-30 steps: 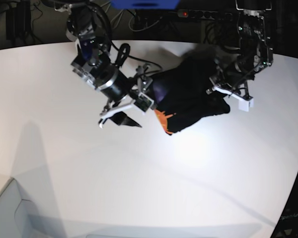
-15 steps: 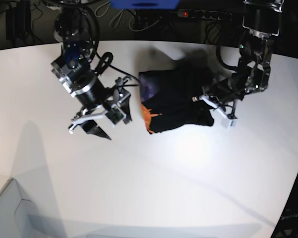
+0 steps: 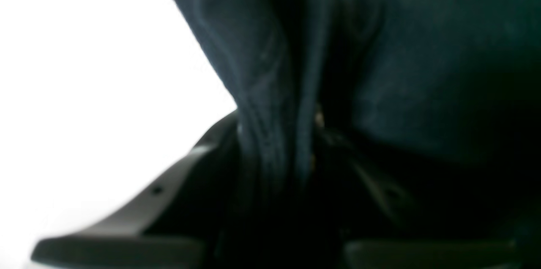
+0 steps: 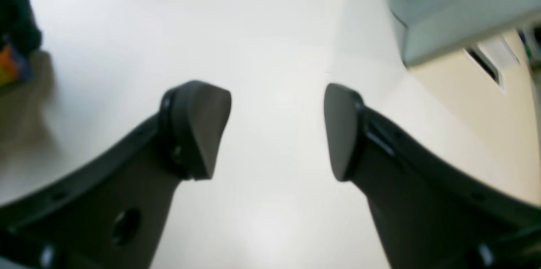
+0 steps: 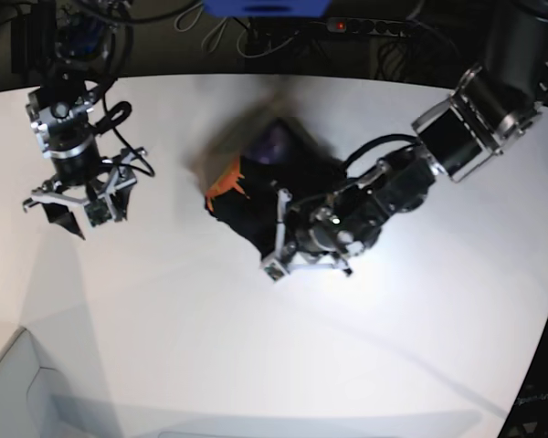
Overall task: Layout the t-shirt on the table in an organized manner, then fold the t-shirt properly
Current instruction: 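Grasp the bundle edge with the left gripper and flip it over, then release the bundle with the left gripper and pull the left arm away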
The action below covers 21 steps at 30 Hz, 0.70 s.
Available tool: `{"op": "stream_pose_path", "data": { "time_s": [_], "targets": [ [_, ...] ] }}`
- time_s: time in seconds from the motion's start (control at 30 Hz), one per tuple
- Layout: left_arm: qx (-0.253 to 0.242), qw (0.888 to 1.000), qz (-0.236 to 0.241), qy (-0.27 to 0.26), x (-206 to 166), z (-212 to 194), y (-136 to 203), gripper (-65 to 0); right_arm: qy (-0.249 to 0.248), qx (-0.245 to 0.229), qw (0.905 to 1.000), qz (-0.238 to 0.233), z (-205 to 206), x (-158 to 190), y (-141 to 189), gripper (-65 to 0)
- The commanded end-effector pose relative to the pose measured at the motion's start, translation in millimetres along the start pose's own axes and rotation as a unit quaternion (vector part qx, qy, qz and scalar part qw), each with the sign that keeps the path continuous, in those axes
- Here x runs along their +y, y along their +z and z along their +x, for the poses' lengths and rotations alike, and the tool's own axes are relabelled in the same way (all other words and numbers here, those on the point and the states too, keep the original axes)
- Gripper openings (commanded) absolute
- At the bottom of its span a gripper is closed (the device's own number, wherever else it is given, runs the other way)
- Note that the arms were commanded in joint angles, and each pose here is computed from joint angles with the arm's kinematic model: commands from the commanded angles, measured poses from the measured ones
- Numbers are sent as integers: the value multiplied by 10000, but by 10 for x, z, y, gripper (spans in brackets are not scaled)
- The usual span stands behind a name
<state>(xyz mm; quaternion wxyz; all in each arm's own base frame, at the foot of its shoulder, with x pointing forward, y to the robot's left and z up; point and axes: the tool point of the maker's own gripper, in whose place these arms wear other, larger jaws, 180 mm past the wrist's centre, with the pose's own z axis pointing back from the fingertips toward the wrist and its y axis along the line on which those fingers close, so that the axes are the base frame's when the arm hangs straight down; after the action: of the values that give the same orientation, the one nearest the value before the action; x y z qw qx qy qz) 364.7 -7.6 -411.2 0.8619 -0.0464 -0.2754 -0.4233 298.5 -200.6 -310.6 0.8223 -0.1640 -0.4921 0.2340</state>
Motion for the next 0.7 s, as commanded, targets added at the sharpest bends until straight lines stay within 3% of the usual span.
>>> {"op": "stream_pose_path", "data": {
  "time_s": [0.0, 0.1, 0.17, 0.37, 0.53, 0.67],
  "targets": [
    [-295, 9992, 93, -249, 30, 301, 36, -648, -18, -191, 9997, -163, 79, -117, 32, -262],
    [-402, 9931, -147, -1096, -244, 557, -70, -648, -72, 44, 9994, -322, -110, -227, 101, -262],
    [-394, 9810, -491, -1834, -488, 622, -154, -648, -99, 192, 9989, -406, -228, -282, 150, -262],
    [-28, 9178, -856, -3876, -870, 499, -355, -648, -257, 534, 9964, -609, -495, -379, 280, -262],
    [159, 8729, -840, -4804, -1003, 383, -412, -648, -471, 644, 9935, -814, -574, -437, 361, -262],
    [173, 8664, -907, -4907, -1070, 398, -403, -645, -490, 665, 9932, -821, -581, -416, 404, -262]
  ]
}}
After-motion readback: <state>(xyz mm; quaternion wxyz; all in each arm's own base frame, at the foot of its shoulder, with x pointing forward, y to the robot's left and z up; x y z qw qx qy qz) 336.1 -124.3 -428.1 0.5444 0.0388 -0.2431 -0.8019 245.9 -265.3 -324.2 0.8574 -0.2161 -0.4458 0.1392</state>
